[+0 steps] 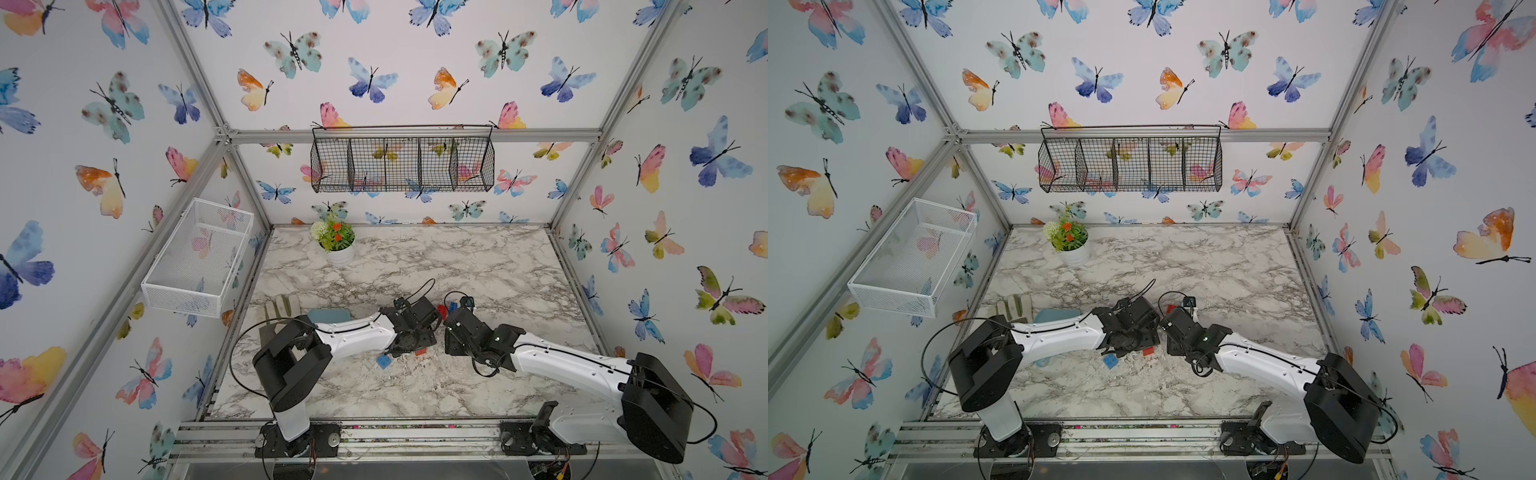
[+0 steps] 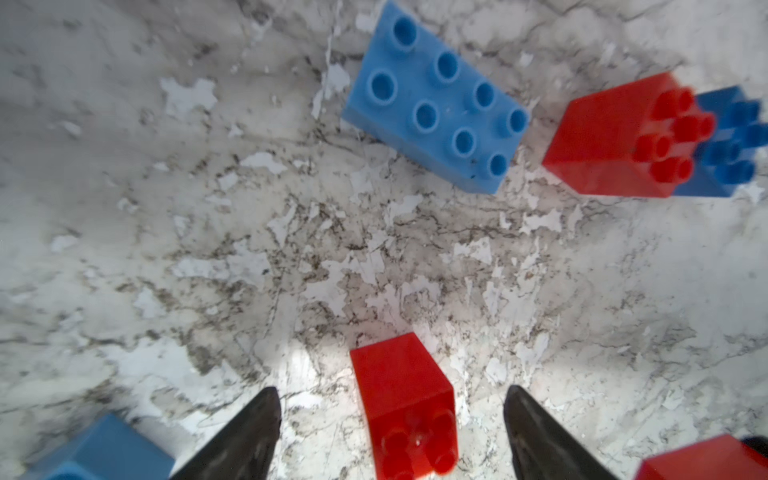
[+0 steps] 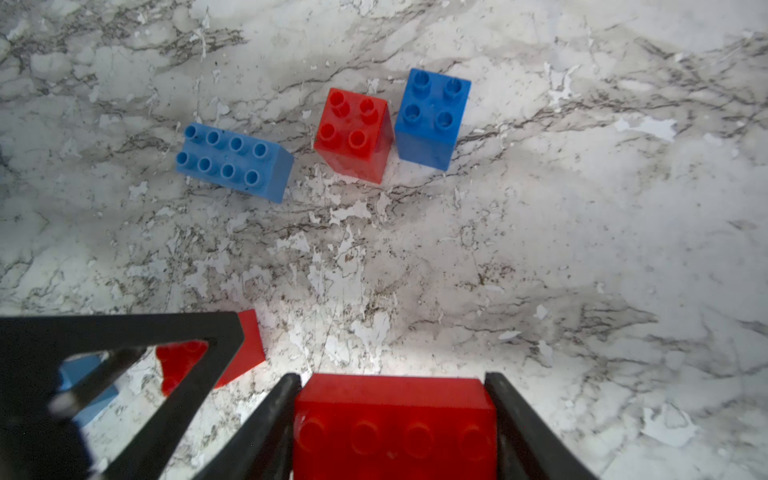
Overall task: Assemble a giraffe with lego
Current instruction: Move the lego brick at the center of the board, then assemble the lego brick with the lego brick.
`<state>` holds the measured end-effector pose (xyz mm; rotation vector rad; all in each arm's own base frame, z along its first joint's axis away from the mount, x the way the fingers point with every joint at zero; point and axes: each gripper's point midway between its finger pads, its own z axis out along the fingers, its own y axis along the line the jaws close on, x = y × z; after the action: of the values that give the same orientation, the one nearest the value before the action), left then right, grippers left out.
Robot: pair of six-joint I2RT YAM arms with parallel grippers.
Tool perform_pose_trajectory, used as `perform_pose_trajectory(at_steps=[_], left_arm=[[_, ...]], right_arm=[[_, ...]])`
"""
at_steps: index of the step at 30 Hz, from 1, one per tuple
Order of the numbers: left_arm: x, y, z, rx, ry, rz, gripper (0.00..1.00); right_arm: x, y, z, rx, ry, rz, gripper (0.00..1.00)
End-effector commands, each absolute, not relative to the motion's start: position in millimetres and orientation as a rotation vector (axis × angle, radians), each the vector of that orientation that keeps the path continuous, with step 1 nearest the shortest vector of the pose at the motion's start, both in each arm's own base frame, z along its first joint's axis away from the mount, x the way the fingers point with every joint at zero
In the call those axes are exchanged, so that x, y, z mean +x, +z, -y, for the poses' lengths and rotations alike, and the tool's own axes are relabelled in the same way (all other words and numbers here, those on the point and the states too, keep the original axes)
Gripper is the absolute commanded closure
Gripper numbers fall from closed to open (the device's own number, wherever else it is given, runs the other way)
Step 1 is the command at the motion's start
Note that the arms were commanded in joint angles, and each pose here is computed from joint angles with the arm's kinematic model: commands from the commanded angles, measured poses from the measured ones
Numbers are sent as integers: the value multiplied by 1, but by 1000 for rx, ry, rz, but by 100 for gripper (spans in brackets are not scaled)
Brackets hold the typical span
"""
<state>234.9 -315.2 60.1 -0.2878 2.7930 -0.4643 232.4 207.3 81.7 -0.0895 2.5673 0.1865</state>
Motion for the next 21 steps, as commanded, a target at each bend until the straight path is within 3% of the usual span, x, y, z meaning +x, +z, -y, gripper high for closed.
perform_pose_trajectory(at_steps=[1, 11, 21], left_arm=[[243, 91, 290, -253, -429, -2684, 15], [254, 120, 234, -29, -466, -2607, 13], [254, 128, 209, 124, -687, -2549, 10]], right_arm=[[233, 86, -216, -142, 196, -2606, 41], [234, 84, -254, -241, 343, -2644, 44], [236, 81, -279, -355, 329, -2666, 44]])
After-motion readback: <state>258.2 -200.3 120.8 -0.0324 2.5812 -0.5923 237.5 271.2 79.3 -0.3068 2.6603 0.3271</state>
